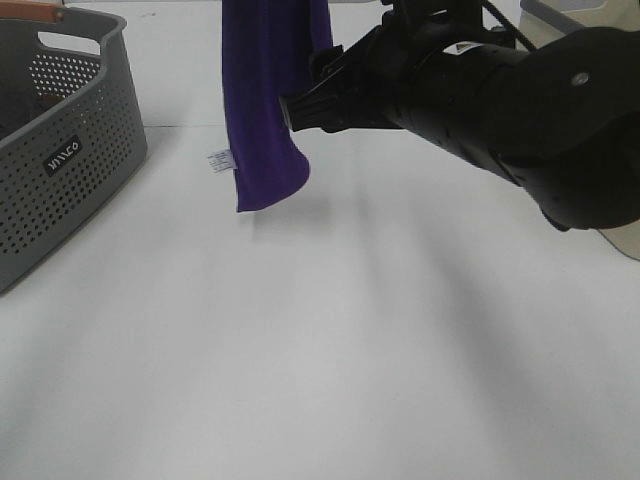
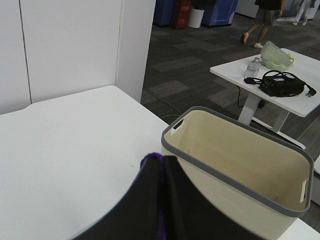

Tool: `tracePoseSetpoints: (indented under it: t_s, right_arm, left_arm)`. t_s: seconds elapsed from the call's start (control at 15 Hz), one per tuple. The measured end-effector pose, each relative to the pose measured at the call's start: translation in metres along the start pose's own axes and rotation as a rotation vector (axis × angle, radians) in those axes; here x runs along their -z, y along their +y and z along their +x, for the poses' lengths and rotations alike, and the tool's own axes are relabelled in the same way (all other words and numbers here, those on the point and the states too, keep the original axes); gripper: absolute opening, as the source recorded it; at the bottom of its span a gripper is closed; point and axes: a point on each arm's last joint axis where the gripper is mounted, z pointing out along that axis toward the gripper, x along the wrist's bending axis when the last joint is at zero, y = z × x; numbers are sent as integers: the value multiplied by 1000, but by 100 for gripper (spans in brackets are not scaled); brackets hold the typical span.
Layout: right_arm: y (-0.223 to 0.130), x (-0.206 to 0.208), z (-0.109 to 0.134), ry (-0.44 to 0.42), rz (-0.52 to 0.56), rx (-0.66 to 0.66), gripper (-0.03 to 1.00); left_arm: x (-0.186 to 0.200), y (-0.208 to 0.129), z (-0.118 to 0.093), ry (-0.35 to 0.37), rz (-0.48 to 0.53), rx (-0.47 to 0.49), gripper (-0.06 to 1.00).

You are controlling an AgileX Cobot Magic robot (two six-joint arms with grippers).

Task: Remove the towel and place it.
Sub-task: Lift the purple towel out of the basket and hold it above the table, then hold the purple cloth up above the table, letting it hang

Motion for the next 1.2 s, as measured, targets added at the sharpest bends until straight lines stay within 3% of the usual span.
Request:
tracePoseSetpoints:
  t_s: [0.27,0.47,0.8,1.0,1.2]
  right_arm:
    - [-20,-20,9,-14,-1,83,62]
    - [-30,-31,8,-86,-37,85,57]
    - [-40,-42,10,-130,-89,74,53]
    - [-36,-42,14,-79,-139,44,53]
    - [-40,-45,16,-80,-136,24,50]
  left_arm:
    - [0,-1,0,-3,10,0,0]
    - [0,-1,0,-3,10,0,0]
    - [0,-5,-2,-25,59,6,0]
    - [0,-5,-4,-47,54,31,0]
    - [0,-5,-8,-83,59,66,0]
